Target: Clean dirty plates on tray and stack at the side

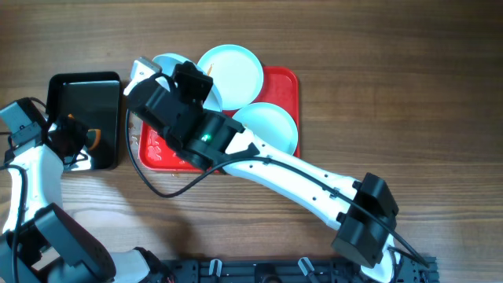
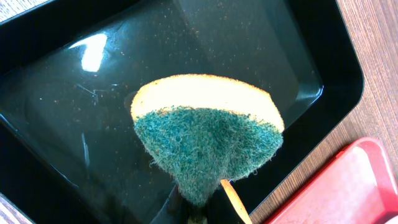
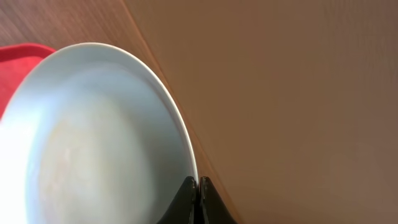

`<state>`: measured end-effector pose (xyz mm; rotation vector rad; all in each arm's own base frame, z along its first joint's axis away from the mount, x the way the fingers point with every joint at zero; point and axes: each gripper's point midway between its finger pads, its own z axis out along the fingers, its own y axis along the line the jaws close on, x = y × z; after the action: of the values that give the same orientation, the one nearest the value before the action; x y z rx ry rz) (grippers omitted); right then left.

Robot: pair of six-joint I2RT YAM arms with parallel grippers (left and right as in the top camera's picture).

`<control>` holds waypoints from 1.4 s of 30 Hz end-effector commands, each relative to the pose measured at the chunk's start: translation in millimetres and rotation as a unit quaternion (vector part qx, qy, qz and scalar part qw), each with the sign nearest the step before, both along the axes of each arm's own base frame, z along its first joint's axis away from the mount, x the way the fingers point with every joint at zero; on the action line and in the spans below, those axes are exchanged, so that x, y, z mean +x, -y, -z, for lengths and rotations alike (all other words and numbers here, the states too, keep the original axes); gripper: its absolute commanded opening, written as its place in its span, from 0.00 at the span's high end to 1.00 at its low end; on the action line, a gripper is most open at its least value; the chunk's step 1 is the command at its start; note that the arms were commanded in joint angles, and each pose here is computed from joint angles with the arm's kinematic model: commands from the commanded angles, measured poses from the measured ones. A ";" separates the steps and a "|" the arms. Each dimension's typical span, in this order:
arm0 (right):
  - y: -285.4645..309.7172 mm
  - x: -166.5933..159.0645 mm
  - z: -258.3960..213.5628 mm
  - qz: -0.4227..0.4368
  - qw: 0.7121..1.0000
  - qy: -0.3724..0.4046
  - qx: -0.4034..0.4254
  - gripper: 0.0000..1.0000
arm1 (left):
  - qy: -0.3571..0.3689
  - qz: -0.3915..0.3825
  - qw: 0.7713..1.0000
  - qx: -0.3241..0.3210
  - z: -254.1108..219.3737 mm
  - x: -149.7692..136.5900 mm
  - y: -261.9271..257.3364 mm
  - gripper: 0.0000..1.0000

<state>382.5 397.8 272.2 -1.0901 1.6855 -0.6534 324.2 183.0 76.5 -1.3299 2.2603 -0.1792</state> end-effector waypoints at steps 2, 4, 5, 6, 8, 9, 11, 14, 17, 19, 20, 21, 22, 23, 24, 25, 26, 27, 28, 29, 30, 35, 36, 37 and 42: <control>4.8 0.8 3.1 0.043 0.997 -0.004 0.067 0.96 | 0.012 -0.006 1.000 0.011 -11.9 1.9 -4.0 0.96; 8.6 2.0 8.4 0.062 0.992 -0.018 0.107 0.96 | 0.012 -0.006 1.000 0.010 -11.6 1.6 -3.7 0.96; 10.8 2.5 12.4 0.076 0.987 -0.028 0.136 0.96 | 0.011 -0.006 1.000 0.010 -11.3 1.2 -3.5 0.96; 11.9 1.9 19.5 0.087 0.981 -0.048 0.168 0.96 | 0.011 -0.006 1.000 0.010 -11.3 1.2 -3.4 0.96; 8.8 -2.8 40.1 0.094 0.963 -0.115 0.225 0.96 | 0.011 -0.005 1.000 0.009 -11.4 1.4 -3.0 0.96; 6.3 -5.8 51.0 0.095 0.951 -0.156 0.251 0.96 | 0.011 -0.005 1.000 0.009 -11.4 1.4 -3.0 0.96; 2.9 -10.1 67.4 0.104 0.917 -0.232 0.307 0.96 | 0.011 -0.005 1.000 0.009 -11.4 1.4 -3.0 0.96; 5.7 -6.8 80.8 0.138 0.840 -0.338 0.401 0.96 | 0.011 -0.005 1.000 0.008 -11.2 1.2 -2.8 0.96; 24.9 8.5 85.0 0.172 0.774 -0.401 0.458 0.96 | 0.008 -0.005 1.000 0.007 -10.5 0.2 -2.1 0.96; 46.2 21.4 88.1 0.197 0.744 -0.423 0.478 0.96 | 0.008 -0.005 1.000 0.007 -10.5 0.2 -2.1 0.96; 59.4 28.0 90.0 0.212 0.730 -0.431 0.486 0.96 | 0.008 -0.005 1.000 0.007 -10.5 0.2 -2.1 0.96; 69.8 33.0 91.5 0.224 0.720 -0.435 0.492 0.96 | 0.008 -0.005 1.000 0.007 -10.5 0.2 -2.2 0.96; 84.2 38.8 93.6 0.237 0.709 -0.442 0.496 0.96 | 0.008 -0.005 1.000 0.007 -10.5 0.2 -2.2 0.96; 101.4 45.0 95.9 0.253 0.696 -0.448 0.501 0.96 | 0.008 -0.005 1.000 0.007 -10.5 0.2 -2.2 0.96; 115.9 50.0 97.9 0.267 0.686 -0.450 0.505 0.96 | 0.008 -0.005 1.000 0.007 -10.5 0.2 -2.2 0.96; 131.0 55.1 99.7 0.281 0.678 -0.451 0.509 0.96 | 0.009 -0.005 1.000 0.007 -10.6 0.3 -2.2 0.96; 160.4 63.3 103.5 0.310 0.662 -0.448 0.514 0.96 | 0.008 -0.005 1.000 0.007 -10.5 0.2 -2.2 0.96; 172.0 66.3 104.8 0.322 0.657 -0.446 0.517 0.96 | 0.008 -0.005 1.000 0.007 -10.5 0.2 -2.2 0.96; 192.7 71.0 107.3 0.343 0.647 -0.440 0.520 0.96 | 0.008 -0.005 1.000 0.007 -10.5 0.2 -2.2 0.96; 205.9 73.5 108.9 0.356 0.641 -0.437 0.522 0.96 | 0.008 -0.005 1.000 0.007 -10.5 0.2 -2.1 0.96; 223.0 76.5 110.7 0.372 0.632 -0.432 0.525 0.96 | 0.008 -0.005 1.000 0.007 -10.5 0.2 -2.1 0.96; 304.5 84.8 117.3 0.434 0.602 -0.406 0.534 0.96 | 0.008 -0.005 1.000 0.007 -10.5 0.2 -2.1 0.96; 324.9 85.2 119.5 0.448 0.598 -0.397 0.533 0.96 | 0.008 -0.005 1.000 0.007 -10.5 0.2 -2.1 0.96; 342.6 84.7 122.7 0.465 0.592 -0.388 0.532 0.96 | 0.008 -0.005 1.000 0.007 -10.5 0.2 -2.1 0.96; 416.4 73.7 149.0 0.537 0.568 -0.350 0.517 0.96 | 0.008 -0.005 1.000 0.007 -10.5 0.2 -2.2 0.96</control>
<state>467.4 18.5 145.1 0.7395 2.7382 0.4035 321.8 181.4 74.9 -1.3381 2.2713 -0.1808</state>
